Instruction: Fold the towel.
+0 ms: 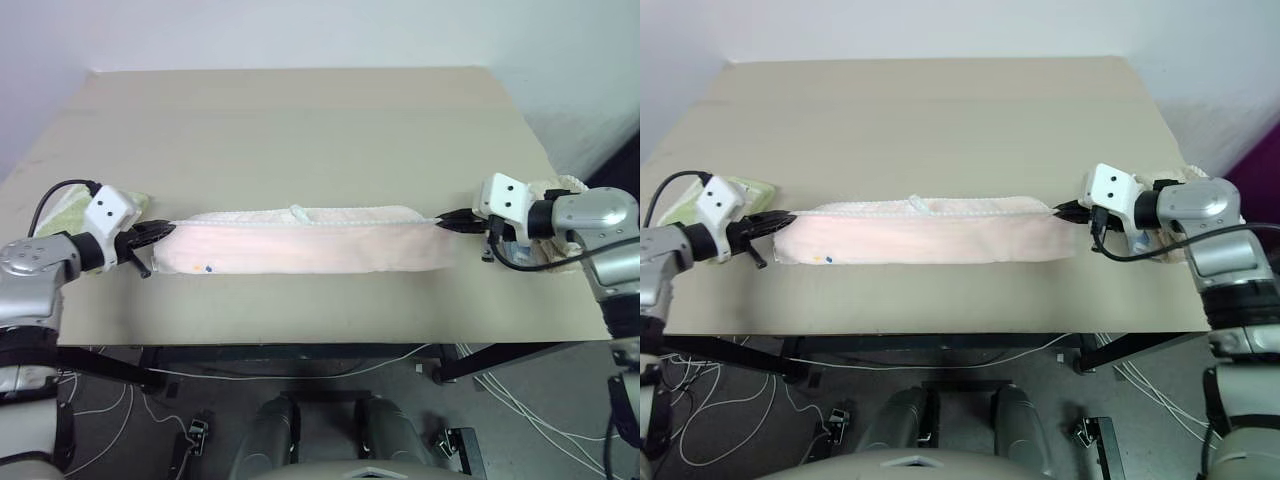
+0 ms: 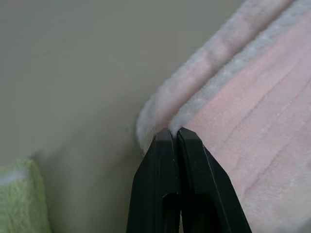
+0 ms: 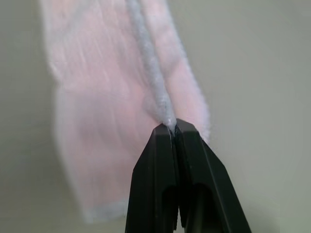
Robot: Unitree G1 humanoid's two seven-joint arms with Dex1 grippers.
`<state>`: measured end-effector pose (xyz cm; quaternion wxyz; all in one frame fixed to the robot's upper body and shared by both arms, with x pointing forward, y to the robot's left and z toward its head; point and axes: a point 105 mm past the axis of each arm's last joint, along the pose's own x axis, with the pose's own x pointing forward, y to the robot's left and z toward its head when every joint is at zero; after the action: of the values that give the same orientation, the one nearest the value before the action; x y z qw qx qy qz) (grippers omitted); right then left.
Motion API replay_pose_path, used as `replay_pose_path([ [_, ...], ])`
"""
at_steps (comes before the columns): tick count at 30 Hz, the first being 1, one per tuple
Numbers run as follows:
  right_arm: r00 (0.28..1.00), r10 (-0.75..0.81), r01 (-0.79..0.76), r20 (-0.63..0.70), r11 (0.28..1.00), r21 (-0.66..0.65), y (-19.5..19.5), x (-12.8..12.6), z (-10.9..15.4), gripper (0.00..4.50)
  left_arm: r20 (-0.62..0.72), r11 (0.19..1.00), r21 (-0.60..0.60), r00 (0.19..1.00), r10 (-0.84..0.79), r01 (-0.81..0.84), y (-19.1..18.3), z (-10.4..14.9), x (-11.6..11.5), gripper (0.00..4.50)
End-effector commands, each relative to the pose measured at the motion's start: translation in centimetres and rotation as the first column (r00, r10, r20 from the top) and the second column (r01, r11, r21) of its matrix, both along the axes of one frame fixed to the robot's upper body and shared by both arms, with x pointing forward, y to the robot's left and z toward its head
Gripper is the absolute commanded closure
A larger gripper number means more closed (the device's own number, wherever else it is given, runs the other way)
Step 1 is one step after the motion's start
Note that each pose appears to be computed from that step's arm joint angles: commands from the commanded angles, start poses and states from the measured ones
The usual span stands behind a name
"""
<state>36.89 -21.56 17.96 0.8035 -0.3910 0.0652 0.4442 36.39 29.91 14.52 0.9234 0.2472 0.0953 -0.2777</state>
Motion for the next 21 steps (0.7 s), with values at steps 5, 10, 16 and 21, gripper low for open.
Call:
replay_pose_path([
  [5,0.995,-0.061,0.065,0.080,0.997,-0.038,-0.9,2.6,-0.2,4.49,0.048,0.995,0.073,0.997,0.064,-0.068,0.6,-0.4,1.9,4.50],
  [10,0.990,-0.080,0.083,0.119,0.996,-0.023,-0.6,3.6,-0.5,4.49,0.059,0.990,0.109,0.994,0.088,-0.094,0.7,-1.0,2.5,4.50],
  [16,0.987,-0.100,0.098,0.123,0.995,0.021,-0.6,3.9,-0.4,3.50,0.059,0.991,0.066,0.992,0.115,-0.119,1.0,-1.1,2.6,3.49],
  [21,0.981,-0.118,0.110,0.157,0.992,0.059,-0.9,3.9,0.4,1.82,0.075,0.991,0.034,0.990,0.123,-0.126,0.9,-0.9,2.6,1.83],
])
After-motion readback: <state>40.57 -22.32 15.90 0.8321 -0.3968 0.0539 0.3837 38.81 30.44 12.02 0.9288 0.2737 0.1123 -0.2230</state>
